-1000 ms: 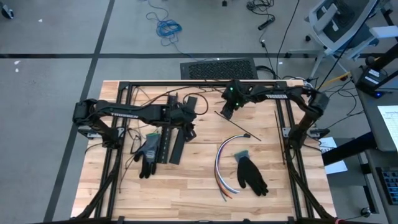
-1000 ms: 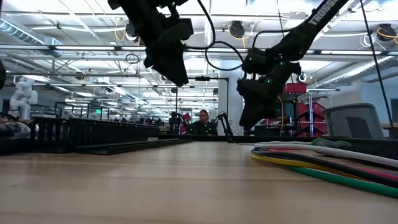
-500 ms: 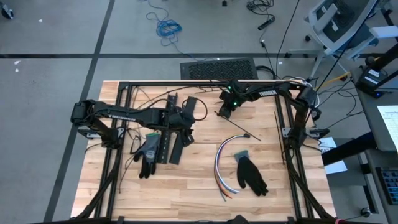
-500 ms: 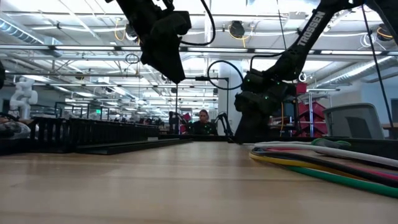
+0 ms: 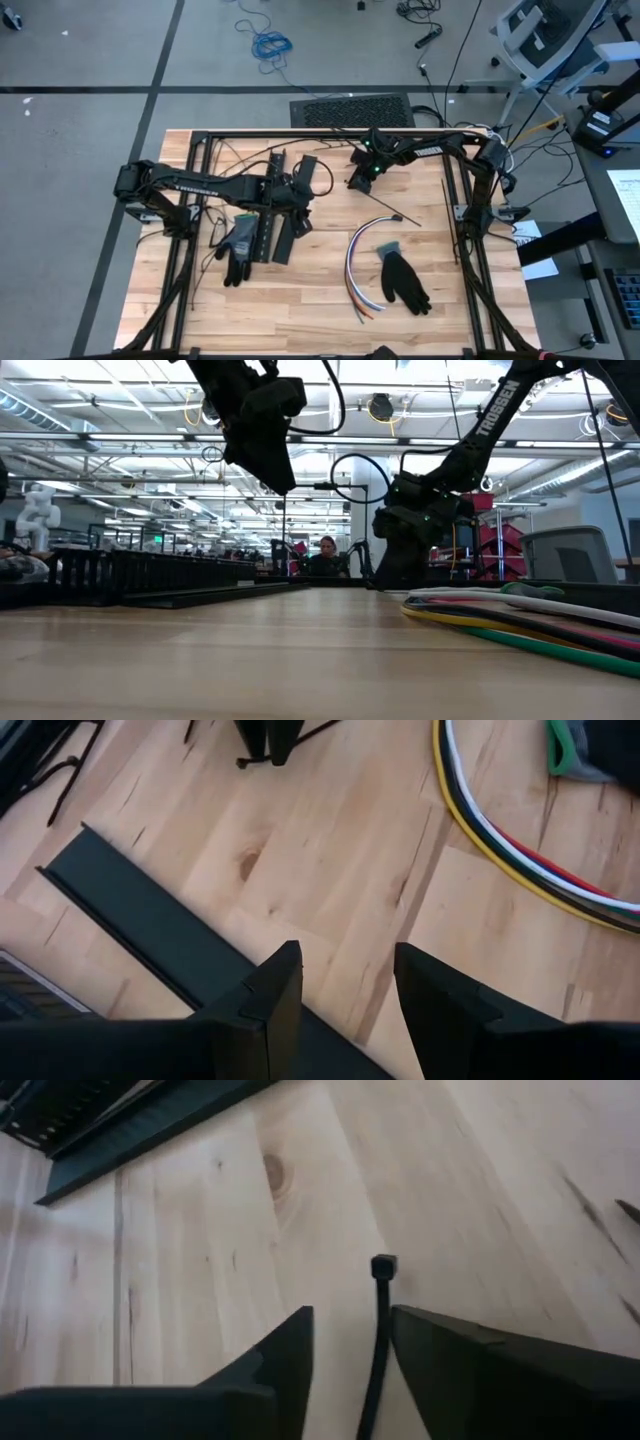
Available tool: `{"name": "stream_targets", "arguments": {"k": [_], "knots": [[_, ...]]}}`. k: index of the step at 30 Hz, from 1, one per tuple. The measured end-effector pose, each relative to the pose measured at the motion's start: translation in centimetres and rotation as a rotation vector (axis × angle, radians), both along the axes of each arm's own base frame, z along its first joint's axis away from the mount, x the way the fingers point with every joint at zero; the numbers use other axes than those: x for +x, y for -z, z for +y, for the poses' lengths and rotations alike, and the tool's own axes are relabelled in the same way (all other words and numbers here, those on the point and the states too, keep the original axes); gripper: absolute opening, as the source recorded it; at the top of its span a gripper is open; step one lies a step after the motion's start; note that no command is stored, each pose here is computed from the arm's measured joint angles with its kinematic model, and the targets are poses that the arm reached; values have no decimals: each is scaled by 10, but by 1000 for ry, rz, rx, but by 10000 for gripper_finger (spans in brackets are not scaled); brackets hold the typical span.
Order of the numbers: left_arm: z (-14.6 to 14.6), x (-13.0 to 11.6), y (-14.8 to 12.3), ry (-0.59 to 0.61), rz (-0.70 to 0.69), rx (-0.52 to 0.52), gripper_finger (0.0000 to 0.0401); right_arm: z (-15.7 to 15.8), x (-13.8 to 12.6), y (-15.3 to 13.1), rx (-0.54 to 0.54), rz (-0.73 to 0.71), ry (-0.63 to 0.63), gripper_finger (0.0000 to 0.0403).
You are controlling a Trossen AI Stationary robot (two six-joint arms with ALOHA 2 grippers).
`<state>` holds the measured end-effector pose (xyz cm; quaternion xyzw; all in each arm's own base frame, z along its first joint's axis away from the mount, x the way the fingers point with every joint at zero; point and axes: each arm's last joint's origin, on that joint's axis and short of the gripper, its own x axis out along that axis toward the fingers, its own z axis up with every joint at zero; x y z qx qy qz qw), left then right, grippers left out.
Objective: Ziptie cables
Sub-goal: Wrap the cable wires with the black ziptie
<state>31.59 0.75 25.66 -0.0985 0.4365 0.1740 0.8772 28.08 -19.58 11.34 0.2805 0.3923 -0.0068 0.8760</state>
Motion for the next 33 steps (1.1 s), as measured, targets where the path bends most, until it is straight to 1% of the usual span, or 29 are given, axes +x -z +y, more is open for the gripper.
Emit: {"name": "stream_targets", "arguments": {"k": [7,9,12,17,21,27,31,33], "knots": [[0,0,0,-1,0,1,157,-2,2,3,-13,-13,3,20],[0,0,0,-2,-1,1,157,0,5,7,-15,-1,16,5],[0,0,0,-21,-6,-12,157,6,12,6,-56,12,28,10],[-2,0,0,-23,-6,-13,157,12,15,6,-45,12,10,26],[-4,-1,1,-13,5,-11,157,14,16,6,-51,15,6,48],[-5,-4,3,-8,51,-8,157,14,16,4,-47,20,20,92],[-5,-4,3,-9,49,-8,157,20,20,4,-104,36,-1,109],[-5,-4,3,-8,48,-8,157,25,23,3,-169,62,2,111]]}}
